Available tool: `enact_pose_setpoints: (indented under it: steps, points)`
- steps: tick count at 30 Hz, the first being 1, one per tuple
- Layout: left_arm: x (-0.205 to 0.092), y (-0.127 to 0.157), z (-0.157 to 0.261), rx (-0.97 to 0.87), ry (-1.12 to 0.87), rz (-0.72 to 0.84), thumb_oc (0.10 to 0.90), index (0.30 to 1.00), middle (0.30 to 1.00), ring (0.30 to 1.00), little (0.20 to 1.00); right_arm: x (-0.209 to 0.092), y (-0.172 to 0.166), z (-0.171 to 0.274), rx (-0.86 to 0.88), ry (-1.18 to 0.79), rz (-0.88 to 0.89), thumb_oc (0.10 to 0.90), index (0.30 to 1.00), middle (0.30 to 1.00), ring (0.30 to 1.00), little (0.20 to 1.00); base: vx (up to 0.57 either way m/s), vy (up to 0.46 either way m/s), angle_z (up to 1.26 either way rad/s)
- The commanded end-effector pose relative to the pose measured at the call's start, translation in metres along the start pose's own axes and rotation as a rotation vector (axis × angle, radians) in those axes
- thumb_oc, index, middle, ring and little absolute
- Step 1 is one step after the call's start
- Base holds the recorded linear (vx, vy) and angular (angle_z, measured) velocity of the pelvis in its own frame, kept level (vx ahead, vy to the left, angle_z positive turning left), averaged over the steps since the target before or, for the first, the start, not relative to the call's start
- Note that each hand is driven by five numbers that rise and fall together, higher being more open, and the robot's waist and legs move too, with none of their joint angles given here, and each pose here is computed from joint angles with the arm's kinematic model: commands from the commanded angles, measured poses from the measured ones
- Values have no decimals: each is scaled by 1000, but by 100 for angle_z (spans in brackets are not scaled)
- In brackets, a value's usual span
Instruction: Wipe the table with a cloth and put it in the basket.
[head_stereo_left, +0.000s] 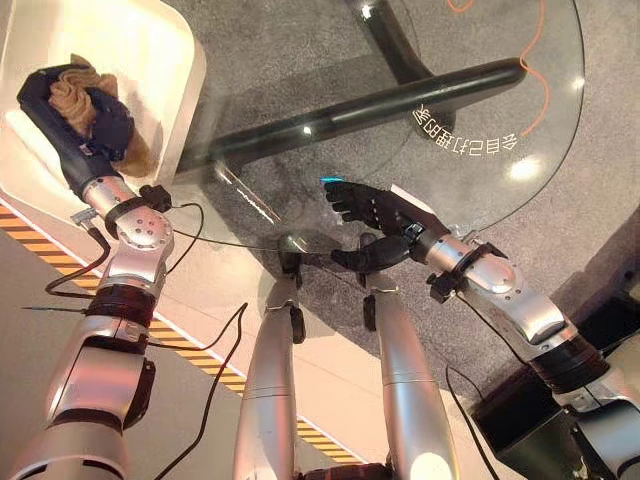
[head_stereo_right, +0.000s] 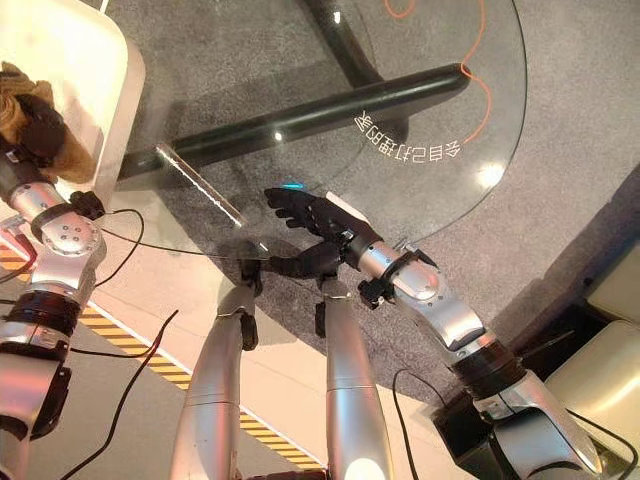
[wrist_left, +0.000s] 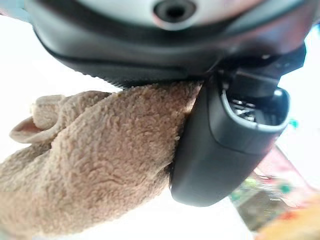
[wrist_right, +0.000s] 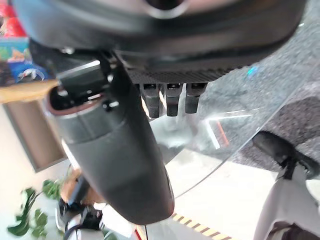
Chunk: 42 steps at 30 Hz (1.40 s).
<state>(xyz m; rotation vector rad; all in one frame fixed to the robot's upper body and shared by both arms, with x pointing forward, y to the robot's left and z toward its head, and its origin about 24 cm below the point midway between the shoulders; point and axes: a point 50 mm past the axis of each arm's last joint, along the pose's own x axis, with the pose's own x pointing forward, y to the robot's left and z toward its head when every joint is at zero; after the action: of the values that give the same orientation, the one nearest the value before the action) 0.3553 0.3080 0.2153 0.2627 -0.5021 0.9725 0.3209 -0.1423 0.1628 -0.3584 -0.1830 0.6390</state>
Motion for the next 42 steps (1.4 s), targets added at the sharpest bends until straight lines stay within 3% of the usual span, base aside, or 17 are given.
enact_pose_setpoints:
  steps: [1,9,10,11,12,30,42]
  points:
    - [57,48,43,20,-127,174,100,300,300,300,200,-1,12,29,46,-198,50,800,900,900,900,900,0,0,0]
    - [72,59,17,214,134,77,119,316,316,316,219,3,10,36,65,-229,48,800,900,900,900,900,0,0,0]
    - [72,59,12,220,173,59,372,533,533,533,472,4,10,37,66,-230,44,800,900,900,900,900,0,0,0]
    - [72,58,11,224,186,50,493,636,636,636,593,5,10,38,69,-232,41,800,900,900,900,900,-4,-43,1]
    - [72,57,11,214,202,49,800,900,900,900,900,7,10,41,75,-236,34,800,900,900,900,900,0,-49,1]
    - [85,62,46,162,38,186,800,900,900,900,900,5,18,42,112,-261,32,800,900,900,900,900,-5,-30,2]
    - [75,71,106,2,-384,525,800,900,900,900,900,-5,25,38,124,-274,22,800,900,900,900,900,-34,-60,0]
